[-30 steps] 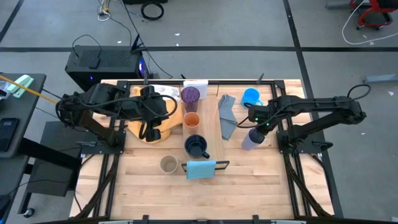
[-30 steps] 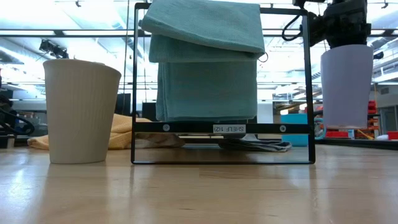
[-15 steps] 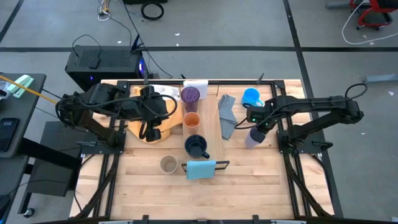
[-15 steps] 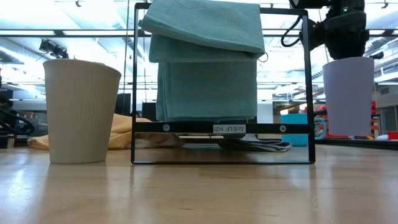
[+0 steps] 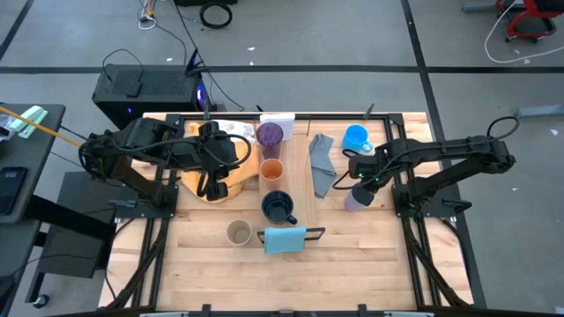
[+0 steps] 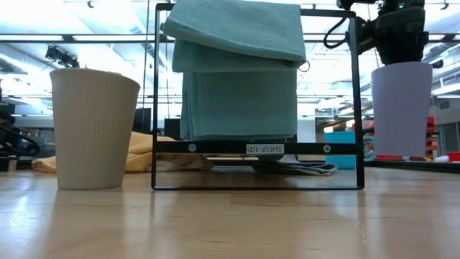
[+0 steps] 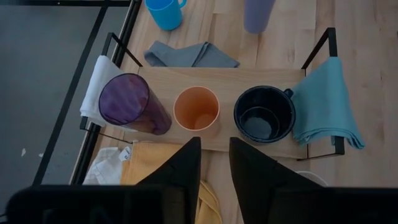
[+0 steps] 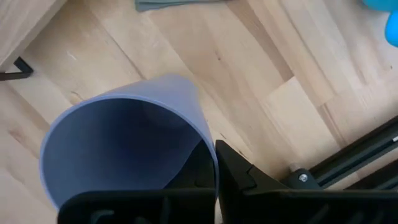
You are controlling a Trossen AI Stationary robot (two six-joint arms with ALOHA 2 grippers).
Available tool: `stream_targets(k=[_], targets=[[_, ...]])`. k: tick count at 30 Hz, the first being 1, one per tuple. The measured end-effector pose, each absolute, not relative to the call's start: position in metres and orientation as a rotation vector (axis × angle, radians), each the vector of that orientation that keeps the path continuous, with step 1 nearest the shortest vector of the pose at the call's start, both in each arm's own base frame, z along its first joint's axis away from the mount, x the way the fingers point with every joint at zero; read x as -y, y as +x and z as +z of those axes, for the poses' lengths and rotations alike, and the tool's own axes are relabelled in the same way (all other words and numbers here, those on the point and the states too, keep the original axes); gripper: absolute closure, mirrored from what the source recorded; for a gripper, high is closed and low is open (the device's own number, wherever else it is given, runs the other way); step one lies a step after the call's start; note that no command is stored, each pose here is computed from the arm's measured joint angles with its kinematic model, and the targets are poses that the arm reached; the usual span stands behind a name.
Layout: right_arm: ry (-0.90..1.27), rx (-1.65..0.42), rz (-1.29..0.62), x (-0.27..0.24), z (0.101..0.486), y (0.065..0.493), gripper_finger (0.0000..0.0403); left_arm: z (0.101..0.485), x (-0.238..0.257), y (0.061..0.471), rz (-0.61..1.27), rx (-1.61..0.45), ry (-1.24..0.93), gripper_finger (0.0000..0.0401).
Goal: Stack small to large cups/mugs on shelf
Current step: Move the light violet cup to the middle right of the table
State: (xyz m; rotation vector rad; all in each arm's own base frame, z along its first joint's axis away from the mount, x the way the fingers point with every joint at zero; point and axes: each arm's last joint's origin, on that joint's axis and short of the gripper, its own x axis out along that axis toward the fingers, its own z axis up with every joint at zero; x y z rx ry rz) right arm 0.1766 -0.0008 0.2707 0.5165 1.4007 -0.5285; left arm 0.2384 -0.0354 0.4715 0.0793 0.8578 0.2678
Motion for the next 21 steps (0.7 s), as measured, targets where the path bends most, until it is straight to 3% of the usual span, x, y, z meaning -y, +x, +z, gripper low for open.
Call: stream_targets(k=[21], targets=[[0.606, -1.409, -0.507, -0.002, 0.236, 0.178, 0.0403, 0.471, 0.035, 0.239, 0.267, -0.858, 0.080, 0.0308]])
